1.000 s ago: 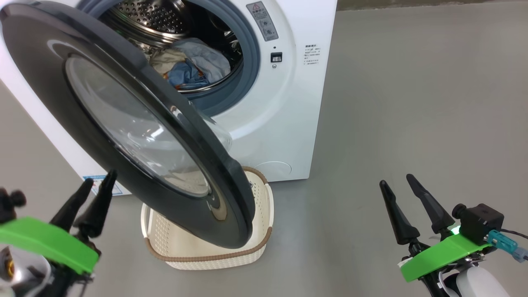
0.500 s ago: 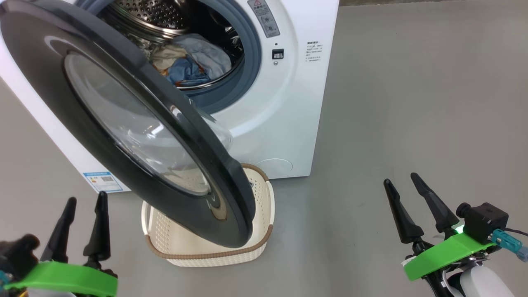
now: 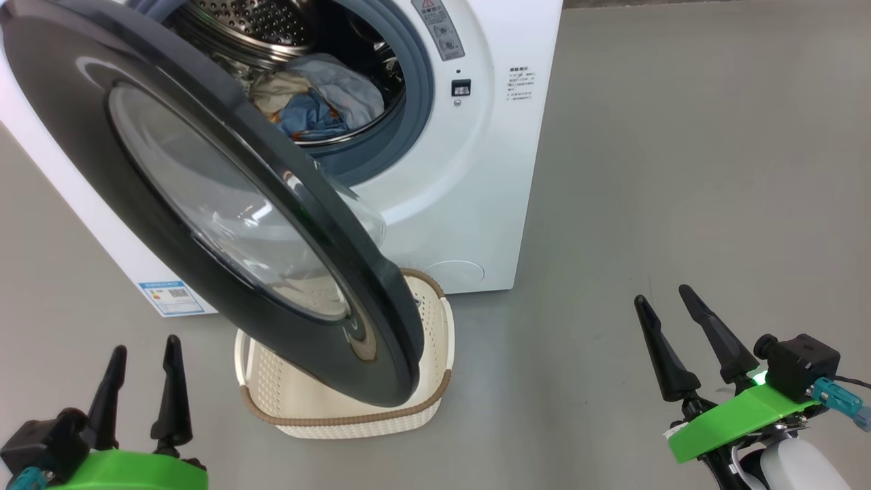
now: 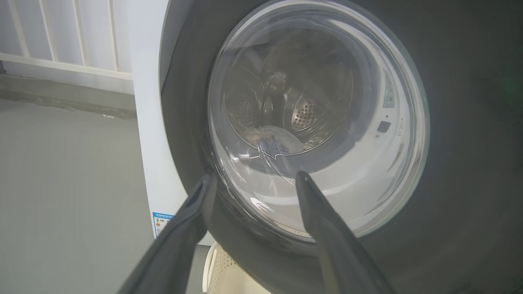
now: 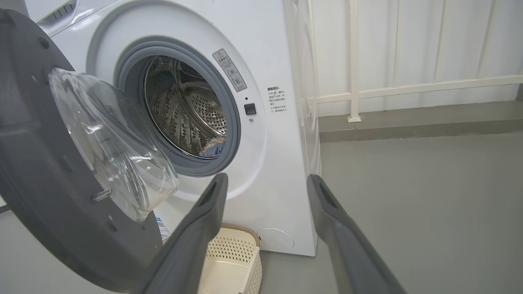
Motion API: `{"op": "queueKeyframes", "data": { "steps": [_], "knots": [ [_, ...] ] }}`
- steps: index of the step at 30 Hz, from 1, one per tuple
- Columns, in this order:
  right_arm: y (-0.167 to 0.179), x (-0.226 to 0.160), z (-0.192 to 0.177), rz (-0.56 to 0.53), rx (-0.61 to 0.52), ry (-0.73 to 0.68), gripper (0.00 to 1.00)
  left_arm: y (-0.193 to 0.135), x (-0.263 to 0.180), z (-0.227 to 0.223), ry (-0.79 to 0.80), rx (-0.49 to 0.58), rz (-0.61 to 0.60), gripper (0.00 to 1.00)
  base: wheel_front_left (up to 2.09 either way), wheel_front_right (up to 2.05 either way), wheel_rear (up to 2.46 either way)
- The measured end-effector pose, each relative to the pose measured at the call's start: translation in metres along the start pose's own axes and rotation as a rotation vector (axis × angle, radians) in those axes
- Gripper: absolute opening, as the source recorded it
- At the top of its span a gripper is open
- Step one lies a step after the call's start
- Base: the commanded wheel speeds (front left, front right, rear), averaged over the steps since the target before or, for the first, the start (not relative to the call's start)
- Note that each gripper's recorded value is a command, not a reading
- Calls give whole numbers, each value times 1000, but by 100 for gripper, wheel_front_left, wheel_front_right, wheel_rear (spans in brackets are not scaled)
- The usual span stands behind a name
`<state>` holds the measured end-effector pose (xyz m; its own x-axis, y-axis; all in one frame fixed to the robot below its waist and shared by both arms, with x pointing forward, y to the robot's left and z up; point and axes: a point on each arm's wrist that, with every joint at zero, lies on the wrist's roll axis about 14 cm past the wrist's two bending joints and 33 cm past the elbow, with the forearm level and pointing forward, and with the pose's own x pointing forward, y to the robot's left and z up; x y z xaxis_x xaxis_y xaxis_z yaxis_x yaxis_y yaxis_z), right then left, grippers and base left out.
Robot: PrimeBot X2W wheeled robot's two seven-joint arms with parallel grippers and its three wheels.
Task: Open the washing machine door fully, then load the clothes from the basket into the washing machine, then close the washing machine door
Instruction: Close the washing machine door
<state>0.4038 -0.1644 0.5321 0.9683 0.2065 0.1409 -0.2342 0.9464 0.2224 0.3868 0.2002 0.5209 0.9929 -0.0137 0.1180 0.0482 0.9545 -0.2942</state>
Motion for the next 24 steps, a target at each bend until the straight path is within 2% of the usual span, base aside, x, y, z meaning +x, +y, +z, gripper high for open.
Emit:
{"op": "queueKeyframes", "data": {
  "steps": [24],
  "knots": [
    [9, -1, 1, 33, -13, 3, 100, -1, -5, 2, -17, 20, 7, 100, 0, 0, 0]
  ]
}}
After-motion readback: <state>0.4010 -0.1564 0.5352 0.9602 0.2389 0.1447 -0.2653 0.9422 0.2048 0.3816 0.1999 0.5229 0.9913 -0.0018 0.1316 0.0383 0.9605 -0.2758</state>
